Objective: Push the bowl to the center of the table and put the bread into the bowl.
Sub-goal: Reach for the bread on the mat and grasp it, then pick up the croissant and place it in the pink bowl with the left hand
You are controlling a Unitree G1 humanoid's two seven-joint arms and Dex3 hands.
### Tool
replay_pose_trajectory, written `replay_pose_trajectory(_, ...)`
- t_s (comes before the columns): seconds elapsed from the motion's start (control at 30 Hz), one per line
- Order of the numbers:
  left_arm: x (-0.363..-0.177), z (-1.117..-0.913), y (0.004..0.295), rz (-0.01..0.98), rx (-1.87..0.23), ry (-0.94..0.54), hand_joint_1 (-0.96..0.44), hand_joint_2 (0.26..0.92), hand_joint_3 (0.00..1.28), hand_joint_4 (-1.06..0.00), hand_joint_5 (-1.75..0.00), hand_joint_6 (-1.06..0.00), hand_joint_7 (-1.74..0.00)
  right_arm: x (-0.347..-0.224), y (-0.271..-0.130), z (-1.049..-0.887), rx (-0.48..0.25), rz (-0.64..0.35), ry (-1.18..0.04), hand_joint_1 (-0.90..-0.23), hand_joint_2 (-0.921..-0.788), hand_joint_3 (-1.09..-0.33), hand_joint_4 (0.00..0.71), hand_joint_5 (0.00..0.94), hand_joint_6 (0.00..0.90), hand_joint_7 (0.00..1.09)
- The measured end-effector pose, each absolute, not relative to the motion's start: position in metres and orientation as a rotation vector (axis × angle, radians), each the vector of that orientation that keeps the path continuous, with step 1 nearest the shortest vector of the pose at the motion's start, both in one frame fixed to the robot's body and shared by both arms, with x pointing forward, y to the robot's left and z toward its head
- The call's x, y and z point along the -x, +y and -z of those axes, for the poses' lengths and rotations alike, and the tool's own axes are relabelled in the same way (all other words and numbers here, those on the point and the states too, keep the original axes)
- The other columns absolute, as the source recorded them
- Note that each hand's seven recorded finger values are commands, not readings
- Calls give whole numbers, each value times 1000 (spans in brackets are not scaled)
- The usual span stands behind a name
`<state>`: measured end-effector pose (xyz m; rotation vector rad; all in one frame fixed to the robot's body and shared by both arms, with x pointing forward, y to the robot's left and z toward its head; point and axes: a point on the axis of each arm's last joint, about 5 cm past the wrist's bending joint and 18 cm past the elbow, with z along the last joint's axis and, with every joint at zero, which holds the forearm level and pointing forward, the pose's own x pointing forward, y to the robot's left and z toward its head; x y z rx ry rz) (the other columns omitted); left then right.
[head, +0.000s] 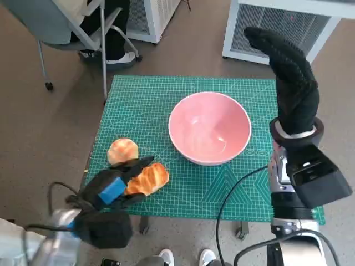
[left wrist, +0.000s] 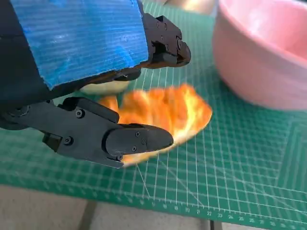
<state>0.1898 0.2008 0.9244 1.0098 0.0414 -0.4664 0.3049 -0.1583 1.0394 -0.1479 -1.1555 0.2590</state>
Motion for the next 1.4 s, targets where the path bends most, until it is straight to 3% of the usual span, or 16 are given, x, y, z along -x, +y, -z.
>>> replay_pose_trajectory(0.2, -191, -915, 197, 428, -986, 37, -166, 921, 222, -476, -50, -371, -128, -304, -159, -1038, 148, -261, -1144, -588, -921, -721, 286, 3, 40, 655)
replay_pose_trajectory(0.37, -192, -911, 195, 413, -972, 25, -40, 921, 200, -659, -143, -511, -193, -304, -160, -1037, 148, -264, -1138, -586, -921, -721, 286, 3, 40, 655)
replay_pose_trajectory(0.4, -192, -910, 195, 412, -970, 23, 37, 921, 210, -624, -399, -538, -216, -304, -160, -1037, 147, -264, -1138, -587, -921, -721, 286, 3, 40, 654)
replay_pose_trajectory(0.43, -192, -910, 195, 410, -968, 21, 147, 921, 241, -554, -790, -531, -337, -304, -160, -1037, 146, -264, -1138, -587, -921, -721, 286, 3, 40, 654)
replay_pose_trajectory(0.47, -192, -909, 195, 408, -966, 19, 218, 921, 263, -506, -1042, -489, -486, -303, -160, -1037, 146, -264, -1138, -588, -921, -721, 286, 3, 40, 654)
replay_pose_trajectory(0.57, -192, -909, 194, 400, -960, 3, 74, 921, 282, -515, -1312, -366, -1089, -303, -160, -1038, 146, -265, -1139, -588, -921, -721, 286, 2, 40, 654)
replay_pose_trajectory(0.63, -192, -909, 194, 401, -953, -7, 40, 921, 278, -517, -1385, -360, -1205, -303, -160, -1038, 145, -265, -1137, -588, -921, -721, 285, 2, 40, 654)
replay_pose_trajectory(0.8, -192, -909, 193, 408, -932, -19, 10, 921, 271, -512, -1453, -366, -1300, -303, -160, -1038, 145, -265, -1135, -588, -921, -721, 285, 2, 40, 655)
replay_pose_trajectory(1.4, -195, -910, 197, 440, -897, -47, 6, 921, 244, -512, -1478, -431, -1248, -303, -159, -1037, 144, -265, -1134, -588, -921, -723, 284, 1, 41, 658)
